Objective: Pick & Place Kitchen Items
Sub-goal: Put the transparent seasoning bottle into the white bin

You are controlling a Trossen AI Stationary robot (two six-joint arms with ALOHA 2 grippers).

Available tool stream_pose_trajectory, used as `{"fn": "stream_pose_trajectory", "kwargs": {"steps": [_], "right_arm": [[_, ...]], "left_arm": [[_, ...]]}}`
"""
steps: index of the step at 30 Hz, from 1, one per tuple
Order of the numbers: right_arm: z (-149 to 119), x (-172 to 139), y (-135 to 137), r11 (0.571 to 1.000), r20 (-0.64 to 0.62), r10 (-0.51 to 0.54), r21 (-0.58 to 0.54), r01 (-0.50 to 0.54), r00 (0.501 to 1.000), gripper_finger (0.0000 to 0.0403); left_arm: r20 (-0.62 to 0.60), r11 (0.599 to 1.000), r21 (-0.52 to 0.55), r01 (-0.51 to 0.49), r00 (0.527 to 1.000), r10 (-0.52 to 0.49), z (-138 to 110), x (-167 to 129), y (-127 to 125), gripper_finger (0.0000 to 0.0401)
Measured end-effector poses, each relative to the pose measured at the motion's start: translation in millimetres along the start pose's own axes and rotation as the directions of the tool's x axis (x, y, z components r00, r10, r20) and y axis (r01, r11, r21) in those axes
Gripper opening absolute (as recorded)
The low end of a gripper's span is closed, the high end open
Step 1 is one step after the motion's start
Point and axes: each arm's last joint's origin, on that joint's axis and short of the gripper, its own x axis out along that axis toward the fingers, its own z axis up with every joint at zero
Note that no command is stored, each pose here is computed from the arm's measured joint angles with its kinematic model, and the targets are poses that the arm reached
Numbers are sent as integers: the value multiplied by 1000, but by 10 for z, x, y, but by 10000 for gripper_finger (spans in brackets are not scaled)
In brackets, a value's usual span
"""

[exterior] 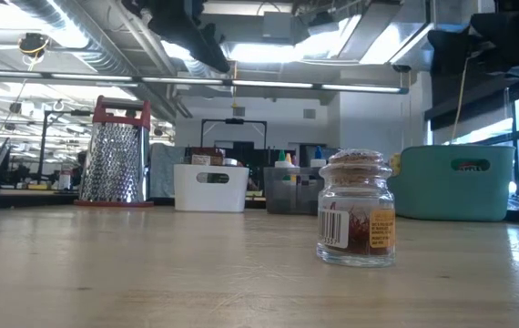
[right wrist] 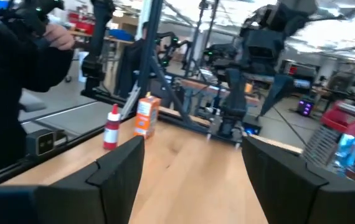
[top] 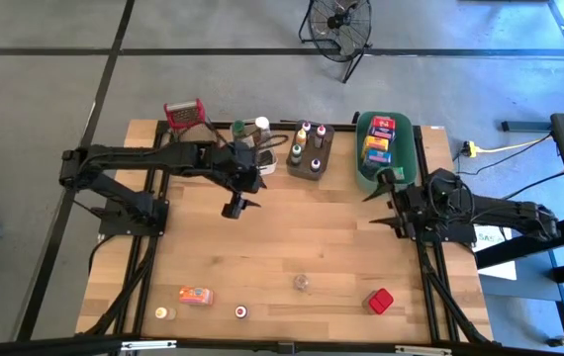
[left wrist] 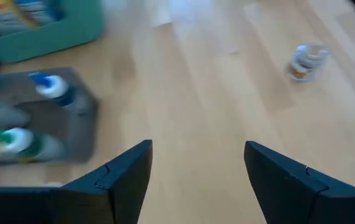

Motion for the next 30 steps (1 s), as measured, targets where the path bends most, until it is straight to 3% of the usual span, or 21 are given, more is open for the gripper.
{"fn": "stream_pose_trajectory", "kwargs": {"steps": [7,13,19,26,30], "right_arm": [[-4,84,24,999,4,35,-15,-35,999,273],[-39,114,21,999,-23,44,-23,-44,999,273],[-42,118,20,999,-24,44,-23,-45,999,273],[-42,118,19,999,-24,43,-23,-44,999,273],[-42,118,19,999,-25,42,-23,-43,999,273]], "left_arm": [[-41,982,-38,183,982,-185,-46,364,-15,251],[-130,970,-53,239,961,-244,-111,747,-92,249],[-53,968,22,252,967,-250,3,1026,-233,251],[37,969,136,206,976,-213,170,1081,-434,251],[40,971,146,190,980,-197,192,1084,-484,252]]}}
